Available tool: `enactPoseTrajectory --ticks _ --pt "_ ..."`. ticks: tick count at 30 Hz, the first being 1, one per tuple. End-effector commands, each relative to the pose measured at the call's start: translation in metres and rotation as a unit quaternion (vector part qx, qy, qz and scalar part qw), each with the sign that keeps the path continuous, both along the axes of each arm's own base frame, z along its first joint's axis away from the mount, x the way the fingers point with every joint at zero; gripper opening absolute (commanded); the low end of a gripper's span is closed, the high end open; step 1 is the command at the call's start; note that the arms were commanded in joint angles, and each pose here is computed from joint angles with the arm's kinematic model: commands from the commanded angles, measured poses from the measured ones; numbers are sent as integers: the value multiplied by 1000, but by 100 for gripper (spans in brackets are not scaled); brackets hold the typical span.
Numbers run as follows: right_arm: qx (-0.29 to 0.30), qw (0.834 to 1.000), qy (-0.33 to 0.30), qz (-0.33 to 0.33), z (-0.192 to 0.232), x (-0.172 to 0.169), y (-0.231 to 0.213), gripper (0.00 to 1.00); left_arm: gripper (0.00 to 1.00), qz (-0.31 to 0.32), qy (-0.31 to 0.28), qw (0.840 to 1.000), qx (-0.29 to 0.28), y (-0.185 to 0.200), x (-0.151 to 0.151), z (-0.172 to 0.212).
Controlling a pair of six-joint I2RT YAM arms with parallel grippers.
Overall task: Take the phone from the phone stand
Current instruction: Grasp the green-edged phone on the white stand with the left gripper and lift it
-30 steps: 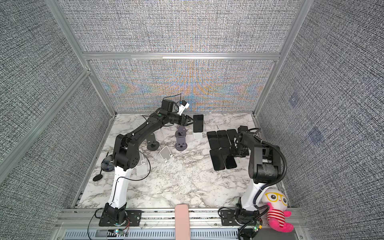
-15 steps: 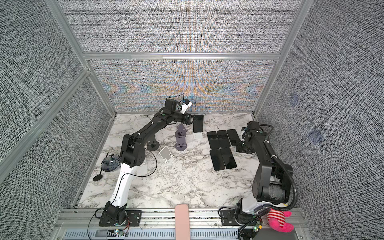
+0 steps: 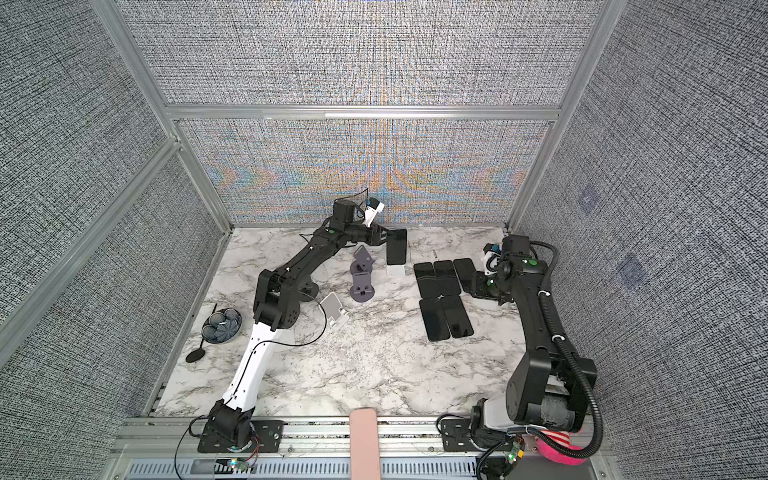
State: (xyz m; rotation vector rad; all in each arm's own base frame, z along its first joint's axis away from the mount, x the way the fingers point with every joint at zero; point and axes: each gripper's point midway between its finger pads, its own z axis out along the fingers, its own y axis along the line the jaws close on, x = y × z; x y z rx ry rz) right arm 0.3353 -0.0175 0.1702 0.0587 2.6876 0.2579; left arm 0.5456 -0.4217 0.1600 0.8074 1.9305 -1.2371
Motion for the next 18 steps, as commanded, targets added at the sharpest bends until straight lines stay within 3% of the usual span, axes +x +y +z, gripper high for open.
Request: enactPoseTrajectory --ticks 1,4,9,18 --pt "9 1000 8 11 0 -5 5 45 26 -14 -4 1000 -28 -6 -2 9" --pt "12 1000 7 12 0 -5 5 45 13 -14 4 999 -29 -6 -2 6" --pt "21 999 0 28 7 -5 11 45 1 -6 0 999 -32 -4 -3 16" --pt "18 990 -58 128 44 -3 57 45 0 22 -9 998 -66 10 -27 84"
